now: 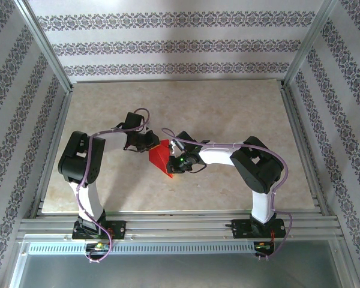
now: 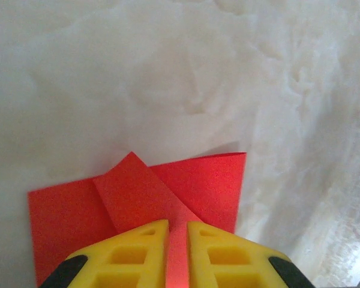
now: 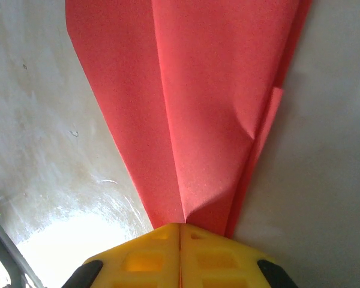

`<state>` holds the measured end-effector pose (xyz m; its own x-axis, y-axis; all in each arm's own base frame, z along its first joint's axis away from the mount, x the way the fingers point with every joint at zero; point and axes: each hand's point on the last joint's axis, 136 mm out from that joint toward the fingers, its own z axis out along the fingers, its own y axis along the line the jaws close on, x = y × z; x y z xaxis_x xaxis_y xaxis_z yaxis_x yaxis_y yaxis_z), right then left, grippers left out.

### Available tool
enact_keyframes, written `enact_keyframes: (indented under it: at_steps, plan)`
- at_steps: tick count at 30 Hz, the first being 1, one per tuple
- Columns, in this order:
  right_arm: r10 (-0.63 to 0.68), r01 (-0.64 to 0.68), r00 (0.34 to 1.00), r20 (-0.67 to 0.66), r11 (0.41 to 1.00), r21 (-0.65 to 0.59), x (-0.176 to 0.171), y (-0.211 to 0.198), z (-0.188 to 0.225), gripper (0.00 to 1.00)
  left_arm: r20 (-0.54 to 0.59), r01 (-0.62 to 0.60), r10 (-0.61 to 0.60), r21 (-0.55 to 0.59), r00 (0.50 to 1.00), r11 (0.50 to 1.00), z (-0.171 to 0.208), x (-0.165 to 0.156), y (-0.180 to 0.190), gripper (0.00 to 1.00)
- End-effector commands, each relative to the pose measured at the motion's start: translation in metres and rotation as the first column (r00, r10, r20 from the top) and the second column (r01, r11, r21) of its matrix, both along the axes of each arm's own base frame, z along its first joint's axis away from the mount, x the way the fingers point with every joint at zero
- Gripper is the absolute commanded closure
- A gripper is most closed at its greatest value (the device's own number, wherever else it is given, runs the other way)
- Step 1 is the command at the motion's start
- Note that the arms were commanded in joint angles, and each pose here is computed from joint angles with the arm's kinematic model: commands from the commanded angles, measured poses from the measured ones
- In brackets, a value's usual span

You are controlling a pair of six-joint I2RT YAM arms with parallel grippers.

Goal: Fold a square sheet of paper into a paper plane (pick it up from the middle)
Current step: Fourth fold the wing at the center of the table.

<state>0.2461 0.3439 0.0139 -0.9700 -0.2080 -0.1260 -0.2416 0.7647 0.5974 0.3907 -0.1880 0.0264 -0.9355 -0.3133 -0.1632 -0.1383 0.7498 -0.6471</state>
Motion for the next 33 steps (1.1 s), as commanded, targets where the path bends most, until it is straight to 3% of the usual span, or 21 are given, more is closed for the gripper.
enact_keyframes:
  at_steps: [1, 13, 33]
  plan:
    - [-0.009, -0.011, 0.993, -0.115, 0.985, -0.173, -0.027, -0.034, -0.039, 0.92, 0.012, 0.020, -0.021, 0.022, 1.000, 1.000, -0.003, 0.006, 0.005, 0.84]
    - [-0.010, -0.015, 0.991, -0.133, 0.981, -0.193, -0.033, -0.038, -0.045, 0.92, 0.008, 0.015, -0.016, 0.058, 1.000, 0.998, -0.022, 0.018, 0.023, 0.84]
    - [0.003, -0.039, 0.989, -0.147, 0.969, -0.244, -0.039, -0.049, -0.053, 0.92, 0.041, -0.017, 0.013, 0.099, 0.999, 0.995, -0.018, 0.078, 0.068, 0.83]
